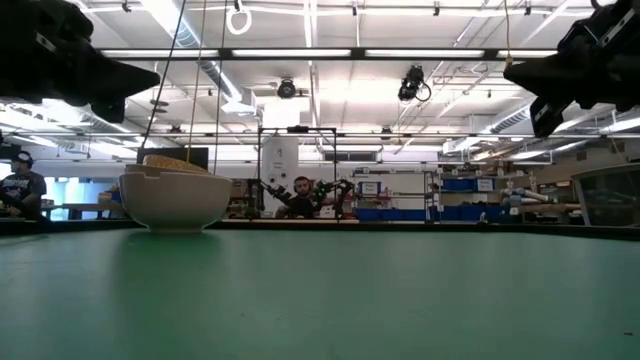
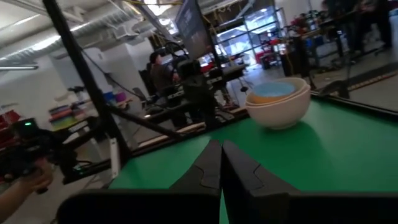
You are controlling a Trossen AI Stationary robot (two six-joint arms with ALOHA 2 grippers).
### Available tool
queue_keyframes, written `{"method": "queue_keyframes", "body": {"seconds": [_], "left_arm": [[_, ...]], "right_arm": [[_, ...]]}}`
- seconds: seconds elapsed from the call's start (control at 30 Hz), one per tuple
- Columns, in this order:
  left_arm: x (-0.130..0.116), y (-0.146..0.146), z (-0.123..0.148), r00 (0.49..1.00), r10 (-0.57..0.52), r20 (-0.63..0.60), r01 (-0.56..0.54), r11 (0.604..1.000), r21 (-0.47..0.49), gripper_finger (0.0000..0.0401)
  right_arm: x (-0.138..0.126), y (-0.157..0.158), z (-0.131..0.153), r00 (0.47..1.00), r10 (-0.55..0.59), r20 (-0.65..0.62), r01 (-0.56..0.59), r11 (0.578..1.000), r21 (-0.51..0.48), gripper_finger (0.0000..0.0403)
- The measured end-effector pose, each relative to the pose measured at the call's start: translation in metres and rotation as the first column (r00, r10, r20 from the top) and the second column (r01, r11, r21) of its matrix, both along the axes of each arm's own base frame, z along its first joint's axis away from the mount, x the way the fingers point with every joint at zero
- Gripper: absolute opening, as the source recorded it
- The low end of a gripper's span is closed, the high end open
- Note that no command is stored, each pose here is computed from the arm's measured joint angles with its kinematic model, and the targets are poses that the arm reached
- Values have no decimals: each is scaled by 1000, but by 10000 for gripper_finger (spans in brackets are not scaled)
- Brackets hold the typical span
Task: Nest bowls inside each other
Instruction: Return to Home Position
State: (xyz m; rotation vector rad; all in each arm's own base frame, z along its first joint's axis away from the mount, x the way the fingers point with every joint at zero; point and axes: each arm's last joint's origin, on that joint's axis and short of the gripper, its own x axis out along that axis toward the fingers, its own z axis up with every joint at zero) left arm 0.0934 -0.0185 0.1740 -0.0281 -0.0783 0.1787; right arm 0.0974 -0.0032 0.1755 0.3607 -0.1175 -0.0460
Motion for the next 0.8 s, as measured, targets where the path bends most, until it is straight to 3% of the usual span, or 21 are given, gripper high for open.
{"method": "queue_keyframes", "body": {"seconds": [0.2, 0.4, 0.63, 0.73, 0.8], "left_arm": [[4, 10, 0, 999, -41, 7, 41, 999, -27, 0], [5, 16, -4, 1000, -6, -28, 5, 1000, -18, 0], [7, 16, -7, 998, -13, -68, 10, 999, -42, 5], [7, 16, -8, 998, -13, -68, 10, 999, -42, 13], [7, 16, -8, 998, -12, -68, 9, 999, -42, 17]], "right_arm": [[2, -1, -1, 998, -59, -22, 59, 998, -37, 10], [2, -2, -1, 997, -71, -21, 71, 997, -37, 11], [2, 0, -2, 1000, -7, -24, 6, 999, -45, 17], [2, 0, 0, 1000, -4, -3, 4, 1000, -15, 17], [1, -1, 3, 999, -25, 28, 24, 998, 56, 16]]}}
